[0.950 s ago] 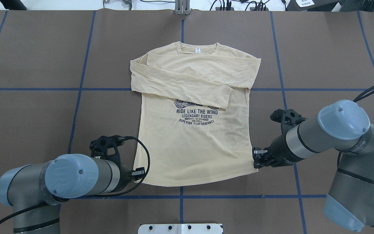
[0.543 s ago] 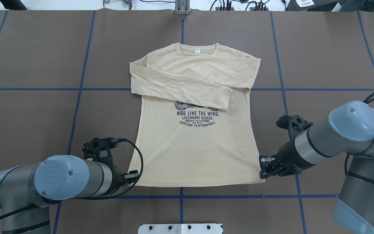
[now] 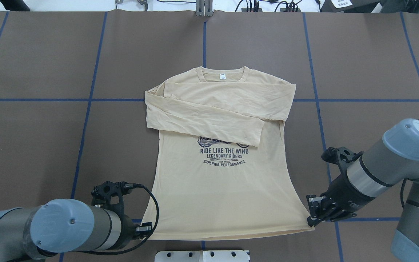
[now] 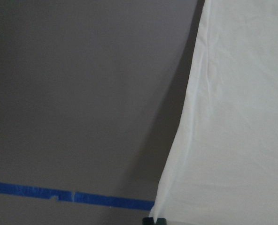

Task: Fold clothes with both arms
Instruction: 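Lift the hem with both grippers and carry it toward the collar, then lower the hem onto the collar edge with both grippers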

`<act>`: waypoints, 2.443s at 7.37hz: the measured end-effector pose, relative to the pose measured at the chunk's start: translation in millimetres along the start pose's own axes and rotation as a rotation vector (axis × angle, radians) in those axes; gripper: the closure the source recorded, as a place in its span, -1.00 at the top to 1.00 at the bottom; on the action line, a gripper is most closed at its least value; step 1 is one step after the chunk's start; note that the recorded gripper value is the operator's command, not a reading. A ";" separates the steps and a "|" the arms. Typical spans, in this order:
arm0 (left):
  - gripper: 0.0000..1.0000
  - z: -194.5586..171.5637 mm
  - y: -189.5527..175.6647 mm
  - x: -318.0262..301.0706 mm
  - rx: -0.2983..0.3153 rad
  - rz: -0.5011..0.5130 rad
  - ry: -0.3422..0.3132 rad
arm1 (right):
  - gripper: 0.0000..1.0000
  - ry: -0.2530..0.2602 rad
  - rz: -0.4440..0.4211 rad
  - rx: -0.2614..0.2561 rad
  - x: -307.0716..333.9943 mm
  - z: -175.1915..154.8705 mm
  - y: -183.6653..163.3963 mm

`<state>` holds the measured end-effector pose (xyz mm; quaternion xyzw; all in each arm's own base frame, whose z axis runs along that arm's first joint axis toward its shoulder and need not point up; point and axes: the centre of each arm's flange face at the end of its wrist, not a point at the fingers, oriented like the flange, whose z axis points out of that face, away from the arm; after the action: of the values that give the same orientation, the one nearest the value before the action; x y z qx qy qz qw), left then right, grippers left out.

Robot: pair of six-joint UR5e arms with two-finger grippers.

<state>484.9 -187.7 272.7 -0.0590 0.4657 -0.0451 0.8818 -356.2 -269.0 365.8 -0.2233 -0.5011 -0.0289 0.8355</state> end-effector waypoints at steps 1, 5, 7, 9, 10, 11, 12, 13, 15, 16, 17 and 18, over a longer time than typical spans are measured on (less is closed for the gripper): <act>-1.00 -12.3 5.7 1.9 -0.008 0.008 0.021 | -1.00 -0.004 -0.004 -0.003 -0.4 -0.1 -0.8; -1.00 -82.6 -72.4 -0.8 0.079 -0.072 0.105 | -1.00 -0.102 0.003 0.175 -23.9 -69.8 -56.7; -1.00 -108.5 -136.9 15.6 0.155 -0.123 0.144 | -1.00 -0.126 0.036 0.267 -26.3 -105.5 -106.9; -1.00 -112.3 -206.6 25.5 0.234 -0.149 0.125 | -1.00 -0.135 0.057 0.336 -23.8 -138.0 -151.3; -1.00 -115.1 -245.8 28.5 0.271 -0.161 0.109 | -1.00 -0.133 0.061 0.358 -26.7 -147.0 -172.3; -1.00 -119.5 -282.4 31.8 0.299 -0.168 0.095 | -1.00 -0.128 0.069 0.372 -33.6 -151.6 -195.4; -1.00 -123.9 -310.8 35.2 0.321 -0.176 0.085 | -1.00 -0.120 0.082 0.381 -40.9 -152.9 -217.3; -1.00 -120.4 -332.0 38.9 0.335 -0.180 0.083 | -1.00 -0.111 0.095 0.391 -47.0 -153.1 -237.2; -1.00 -88.4 -366.4 38.6 0.343 -0.180 0.096 | -1.00 -0.098 0.114 0.401 -52.0 -153.2 -261.0; -1.00 -70.5 -377.9 33.6 0.342 -0.182 0.095 | -1.00 -0.094 0.119 0.406 -52.2 -154.2 -267.6; -1.00 -58.7 -384.2 28.8 0.340 -0.184 0.090 | -1.00 -0.085 0.127 0.414 -52.6 -153.4 -276.6; -1.00 -54.4 -386.6 27.6 0.339 -0.185 0.088 | -1.00 -0.073 0.142 0.421 -54.0 -150.9 -290.2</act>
<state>445.9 -577.1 276.3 0.0498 0.4823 -0.2065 0.8499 -337.6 -599.9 359.8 -0.0796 -0.5090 0.1435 0.8450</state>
